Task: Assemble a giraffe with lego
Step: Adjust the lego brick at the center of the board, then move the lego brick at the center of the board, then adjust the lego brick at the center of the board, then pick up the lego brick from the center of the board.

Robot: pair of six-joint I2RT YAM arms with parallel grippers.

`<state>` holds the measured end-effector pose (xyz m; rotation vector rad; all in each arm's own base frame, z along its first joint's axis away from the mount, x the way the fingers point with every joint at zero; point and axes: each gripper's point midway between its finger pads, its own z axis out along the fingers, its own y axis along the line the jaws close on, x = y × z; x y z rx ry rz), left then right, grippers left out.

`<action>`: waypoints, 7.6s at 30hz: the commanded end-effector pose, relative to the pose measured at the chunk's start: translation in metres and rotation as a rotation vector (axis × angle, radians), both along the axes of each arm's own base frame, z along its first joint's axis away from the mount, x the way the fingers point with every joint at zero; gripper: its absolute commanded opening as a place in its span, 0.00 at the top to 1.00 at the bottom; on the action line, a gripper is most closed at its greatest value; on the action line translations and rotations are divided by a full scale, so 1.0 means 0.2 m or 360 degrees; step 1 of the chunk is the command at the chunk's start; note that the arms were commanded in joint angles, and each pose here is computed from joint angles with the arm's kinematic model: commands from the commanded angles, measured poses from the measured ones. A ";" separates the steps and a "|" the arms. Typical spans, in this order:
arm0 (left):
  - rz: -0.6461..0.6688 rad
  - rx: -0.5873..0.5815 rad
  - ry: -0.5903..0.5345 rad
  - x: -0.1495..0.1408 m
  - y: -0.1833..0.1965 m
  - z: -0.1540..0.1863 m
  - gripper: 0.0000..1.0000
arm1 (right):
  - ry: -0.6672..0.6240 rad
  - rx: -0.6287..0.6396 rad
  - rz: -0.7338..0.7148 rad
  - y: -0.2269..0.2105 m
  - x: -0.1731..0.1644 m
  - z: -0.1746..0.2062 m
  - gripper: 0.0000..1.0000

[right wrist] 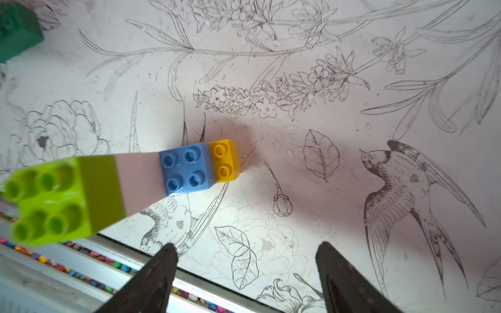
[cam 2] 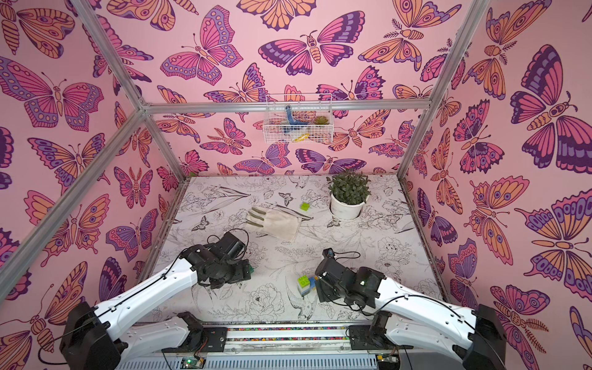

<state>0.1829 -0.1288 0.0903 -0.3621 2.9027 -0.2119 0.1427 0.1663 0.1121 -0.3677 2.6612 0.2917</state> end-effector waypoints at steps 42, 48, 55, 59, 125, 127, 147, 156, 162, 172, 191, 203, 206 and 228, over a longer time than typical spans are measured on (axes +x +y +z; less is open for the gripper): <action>0.1560 -0.0331 0.0001 0.13 0.04 -0.35 0.04 | 0.0208 0.0074 -0.0082 -0.12 0.32 0.04 0.14; 0.1650 -0.0325 0.0028 0.14 0.07 -0.41 0.06 | 0.0242 0.0076 -0.0063 -0.11 0.32 0.01 0.14; 0.1723 -0.0307 0.0039 0.14 0.11 -0.43 0.14 | 0.0290 0.0037 -0.0112 -0.13 0.30 -0.05 0.15; 0.1767 -0.0286 0.0058 0.13 0.14 -0.45 0.23 | 0.0367 0.0055 -0.0158 -0.12 0.29 -0.11 0.15; 0.1455 -0.0499 0.0109 0.40 -0.29 -0.35 0.25 | -0.0231 -0.0081 0.0205 -0.04 0.56 0.27 0.11; 0.1387 -0.0500 0.0080 0.43 -0.29 -0.29 0.19 | -0.0264 -0.0084 0.0207 -0.03 0.61 0.31 0.11; -0.1819 0.0685 -0.0276 0.23 -0.14 0.31 0.00 | -0.0327 -0.0009 0.0177 -0.01 0.65 0.37 0.12; -0.2108 0.0240 -0.0414 0.28 -0.34 0.19 0.00 | -0.0298 0.0054 0.0176 -0.01 0.60 0.39 0.12; -0.2243 0.0123 -0.0368 0.35 -0.46 0.08 0.00 | -0.0265 0.0022 0.0185 -0.04 0.57 0.36 0.12; -0.2283 0.0172 -0.0412 0.51 -0.48 -0.09 0.00 | -0.0248 0.0031 0.0081 -0.09 0.57 0.37 0.12; -0.2358 0.0143 -0.0248 0.49 -0.53 -0.31 0.04 | -0.0174 0.0096 -0.0070 -0.21 0.60 0.33 0.12; -0.2316 0.0124 -0.0197 0.46 -0.52 -0.36 0.47 | -0.0148 0.0126 -0.0140 -0.25 0.56 0.32 0.12; -0.2290 0.0114 -0.0194 0.44 -0.51 -0.35 0.59 | -0.0126 0.0152 -0.0164 -0.25 0.54 0.30 0.12; -0.2249 0.0157 -0.0558 -0.08 -0.87 0.59 0.98 | 0.0223 0.0377 -0.0362 -0.21 0.31 0.07 0.12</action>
